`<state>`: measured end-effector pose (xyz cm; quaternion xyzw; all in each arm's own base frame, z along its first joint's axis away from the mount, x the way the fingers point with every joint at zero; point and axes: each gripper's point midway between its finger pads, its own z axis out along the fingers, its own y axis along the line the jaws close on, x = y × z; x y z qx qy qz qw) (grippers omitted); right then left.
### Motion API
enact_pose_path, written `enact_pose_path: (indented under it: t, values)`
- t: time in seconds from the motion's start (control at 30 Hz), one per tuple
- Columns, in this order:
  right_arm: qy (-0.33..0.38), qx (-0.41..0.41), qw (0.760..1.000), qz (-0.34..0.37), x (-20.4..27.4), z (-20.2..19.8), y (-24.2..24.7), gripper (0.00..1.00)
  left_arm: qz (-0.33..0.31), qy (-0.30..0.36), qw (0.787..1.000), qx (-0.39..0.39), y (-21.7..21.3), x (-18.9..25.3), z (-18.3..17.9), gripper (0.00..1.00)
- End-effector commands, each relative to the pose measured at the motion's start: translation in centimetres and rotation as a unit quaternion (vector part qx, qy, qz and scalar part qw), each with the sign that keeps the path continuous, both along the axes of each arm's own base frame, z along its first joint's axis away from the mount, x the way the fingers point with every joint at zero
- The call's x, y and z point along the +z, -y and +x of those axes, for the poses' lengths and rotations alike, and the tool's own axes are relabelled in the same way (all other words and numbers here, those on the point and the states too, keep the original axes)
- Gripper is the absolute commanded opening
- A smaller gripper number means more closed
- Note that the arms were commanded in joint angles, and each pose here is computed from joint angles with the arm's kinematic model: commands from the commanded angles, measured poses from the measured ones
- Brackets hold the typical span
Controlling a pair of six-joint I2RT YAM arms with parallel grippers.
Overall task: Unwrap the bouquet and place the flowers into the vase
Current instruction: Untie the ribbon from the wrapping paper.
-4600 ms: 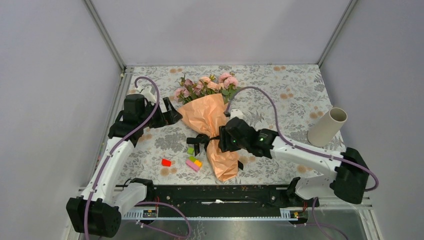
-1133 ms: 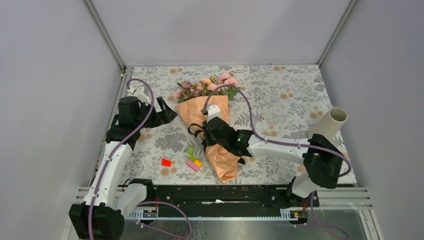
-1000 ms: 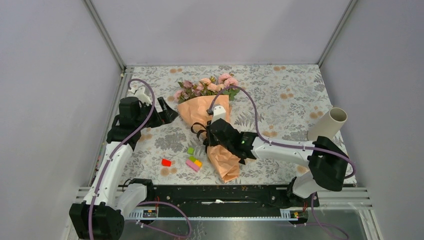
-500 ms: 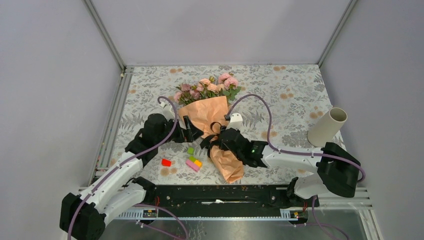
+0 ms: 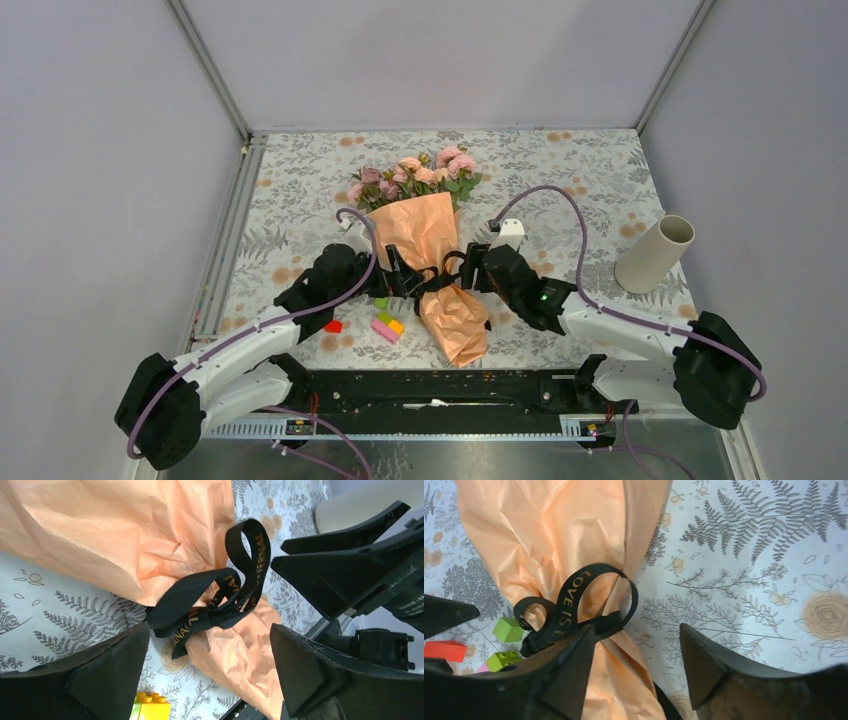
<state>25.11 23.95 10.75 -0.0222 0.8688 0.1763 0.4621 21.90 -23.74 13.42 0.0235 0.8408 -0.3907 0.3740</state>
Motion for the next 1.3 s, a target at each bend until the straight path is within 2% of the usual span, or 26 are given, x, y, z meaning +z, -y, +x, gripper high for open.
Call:
enact_pose_path:
  t: [0.0, 0.13, 0.27, 0.33, 0.47, 0.6, 0.77, 0.9, 1.2, 1.27]
  values:
    - [-0.003, 0.073, 0.997, 0.017, 1.9, -1.2, -0.5, 0.75, -0.033, 0.032, 0.998, 0.041, 0.2, 2.1, 1.9, 0.98]
    - [0.011, 0.097, 0.995, -0.002, 4.0, -2.2, 0.7, 0.89, -0.022, 0.02, 0.999, 0.039, 0.2, 1.6, 1.9, 0.98]
    - [0.03, 0.153, 0.988, 0.002, 7.1, -3.3, 0.0, 0.94, -0.03, 0.004, 0.999, 0.026, 0.7, 0.6, 1.4, 0.98]
    - [0.023, 0.178, 0.984, -0.002, 7.6, -3.6, -0.7, 0.94, -0.038, -0.003, 0.999, 0.027, 0.8, -0.2, 1.2, 0.98]
    - [-0.008, 0.174, 0.985, -0.011, 6.5, -2.8, -1.9, 0.91, -0.053, -0.012, 0.998, 0.027, 1.1, -0.8, 1.1, 0.96]
    - [-0.029, 0.166, 0.986, -0.003, 5.8, -2.1, -3.3, 0.9, -0.015, -0.029, 0.998, 0.055, 0.0, -2.6, 1.4, 0.93]
    - [-0.07, 0.135, 0.988, 0.014, 3.5, -1.4, -4.4, 0.85, 0.014, -0.042, 0.995, 0.092, -1.4, -4.2, 1.8, 0.79]
    - [-0.086, 0.095, 0.991, 0.032, 1.9, -1.1, -4.3, 0.84, 0.01, -0.046, 0.995, 0.092, -1.2, -4.6, 1.8, 0.68]
    - [-0.09, 0.067, 0.992, 0.063, -0.1, -1.0, -4.2, 0.84, 0.002, -0.053, 0.996, 0.066, 0.3, -5.0, 1.9, 0.6]
    - [-0.087, 0.065, 0.992, 0.06, -0.3, -0.9, -4.1, 0.82, 0.0, -0.051, 0.997, 0.064, 0.6, -4.9, 2.0, 0.52]
